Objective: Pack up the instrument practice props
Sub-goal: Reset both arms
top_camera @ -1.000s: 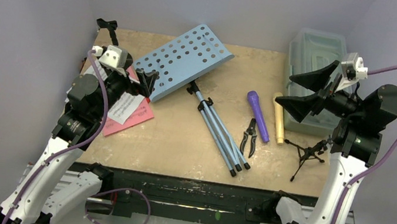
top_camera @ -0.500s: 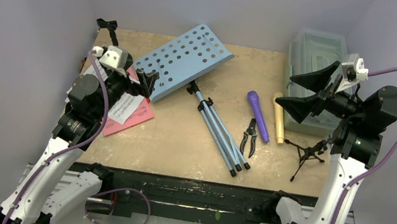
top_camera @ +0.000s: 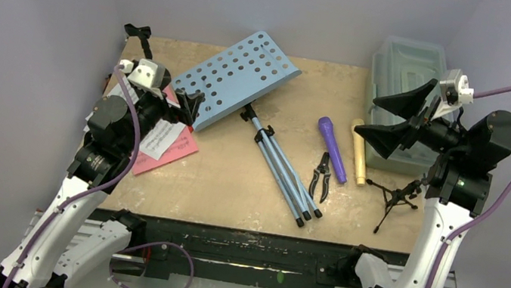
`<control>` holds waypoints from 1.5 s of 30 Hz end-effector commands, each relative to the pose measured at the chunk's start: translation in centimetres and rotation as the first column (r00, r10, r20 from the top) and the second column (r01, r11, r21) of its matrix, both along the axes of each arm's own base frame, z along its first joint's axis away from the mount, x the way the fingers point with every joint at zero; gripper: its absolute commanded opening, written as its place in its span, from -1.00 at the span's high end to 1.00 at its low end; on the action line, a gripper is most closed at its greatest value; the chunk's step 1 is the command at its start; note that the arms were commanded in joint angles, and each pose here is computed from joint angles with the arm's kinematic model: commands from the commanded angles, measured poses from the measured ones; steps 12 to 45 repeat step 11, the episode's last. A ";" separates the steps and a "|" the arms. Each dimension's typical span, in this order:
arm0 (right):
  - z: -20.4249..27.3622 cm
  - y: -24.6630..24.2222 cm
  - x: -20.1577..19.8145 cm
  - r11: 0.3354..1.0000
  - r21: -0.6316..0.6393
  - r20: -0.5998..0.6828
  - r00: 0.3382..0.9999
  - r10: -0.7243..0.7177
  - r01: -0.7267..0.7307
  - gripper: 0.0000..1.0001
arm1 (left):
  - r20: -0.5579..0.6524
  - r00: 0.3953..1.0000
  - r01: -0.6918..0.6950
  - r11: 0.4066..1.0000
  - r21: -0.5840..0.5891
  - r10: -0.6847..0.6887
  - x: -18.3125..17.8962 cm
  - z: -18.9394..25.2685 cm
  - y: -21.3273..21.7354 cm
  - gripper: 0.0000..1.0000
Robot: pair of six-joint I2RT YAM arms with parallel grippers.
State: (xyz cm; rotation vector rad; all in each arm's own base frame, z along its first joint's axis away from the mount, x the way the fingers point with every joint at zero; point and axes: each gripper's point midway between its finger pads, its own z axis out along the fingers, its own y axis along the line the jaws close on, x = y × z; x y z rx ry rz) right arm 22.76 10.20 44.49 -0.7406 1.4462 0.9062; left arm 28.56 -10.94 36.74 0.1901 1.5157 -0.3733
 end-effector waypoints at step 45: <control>0.5 -0.5 0.6 0.997 0.002 0.012 0.997 -0.082 0.082 -0.97 | 0.034 0.999 -0.016 1.000 0.007 0.016 -0.1 0.7 0.5 -1.00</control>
